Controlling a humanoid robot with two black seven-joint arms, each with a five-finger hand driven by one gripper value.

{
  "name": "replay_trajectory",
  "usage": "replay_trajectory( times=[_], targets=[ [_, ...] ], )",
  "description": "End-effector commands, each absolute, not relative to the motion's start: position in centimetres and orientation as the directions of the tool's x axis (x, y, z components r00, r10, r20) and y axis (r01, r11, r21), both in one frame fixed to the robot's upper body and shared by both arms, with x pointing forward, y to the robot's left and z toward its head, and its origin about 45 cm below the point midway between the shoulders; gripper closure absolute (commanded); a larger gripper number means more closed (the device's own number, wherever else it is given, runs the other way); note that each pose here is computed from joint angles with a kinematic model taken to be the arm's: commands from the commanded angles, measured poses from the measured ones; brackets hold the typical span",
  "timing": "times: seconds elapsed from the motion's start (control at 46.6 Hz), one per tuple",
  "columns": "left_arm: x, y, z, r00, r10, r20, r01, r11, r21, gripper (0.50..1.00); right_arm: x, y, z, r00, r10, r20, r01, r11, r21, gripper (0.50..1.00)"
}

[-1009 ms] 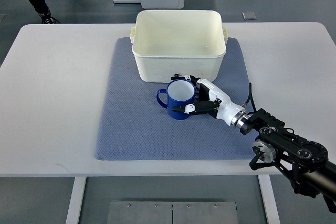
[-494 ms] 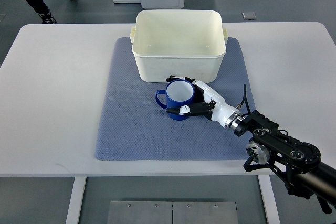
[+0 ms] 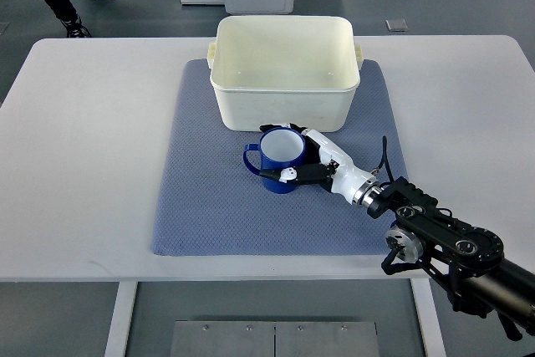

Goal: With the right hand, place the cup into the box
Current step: 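Close the right hand's fingers around the blue mug body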

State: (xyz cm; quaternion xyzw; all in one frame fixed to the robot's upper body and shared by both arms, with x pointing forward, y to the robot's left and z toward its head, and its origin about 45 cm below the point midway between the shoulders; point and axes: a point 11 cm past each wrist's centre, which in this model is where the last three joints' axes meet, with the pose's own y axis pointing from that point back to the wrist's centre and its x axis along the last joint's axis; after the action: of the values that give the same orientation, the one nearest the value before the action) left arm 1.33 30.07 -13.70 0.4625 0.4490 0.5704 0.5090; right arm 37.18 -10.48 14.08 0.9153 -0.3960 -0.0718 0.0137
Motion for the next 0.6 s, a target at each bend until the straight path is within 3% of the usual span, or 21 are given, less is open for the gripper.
replay_trajectory(
  times=[0.0, 0.343, 0.579],
  targets=[
    [1.3, 30.1, -13.7, -0.053, 0.996, 0.071, -0.166, -0.079, 0.983, 0.5, 37.3, -10.4, 14.1, 0.677, -0.726, -0.117, -0.722, -0.687, 0.086, 1.0],
    [1.3, 30.1, -13.7, -0.054, 0.996, 0.071, -0.164, -0.079, 0.983, 0.5, 37.8, -10.5, 14.6, 0.643, -0.761, -0.091, -0.757, -0.649, 0.075, 1.0],
    [1.3, 30.1, -13.7, -0.053, 0.996, 0.071, -0.166, -0.079, 0.983, 0.5, 38.2, -13.0, 15.6, 0.635, -0.771, -0.058, -0.77, -0.637, 0.041, 1.0]
  ],
)
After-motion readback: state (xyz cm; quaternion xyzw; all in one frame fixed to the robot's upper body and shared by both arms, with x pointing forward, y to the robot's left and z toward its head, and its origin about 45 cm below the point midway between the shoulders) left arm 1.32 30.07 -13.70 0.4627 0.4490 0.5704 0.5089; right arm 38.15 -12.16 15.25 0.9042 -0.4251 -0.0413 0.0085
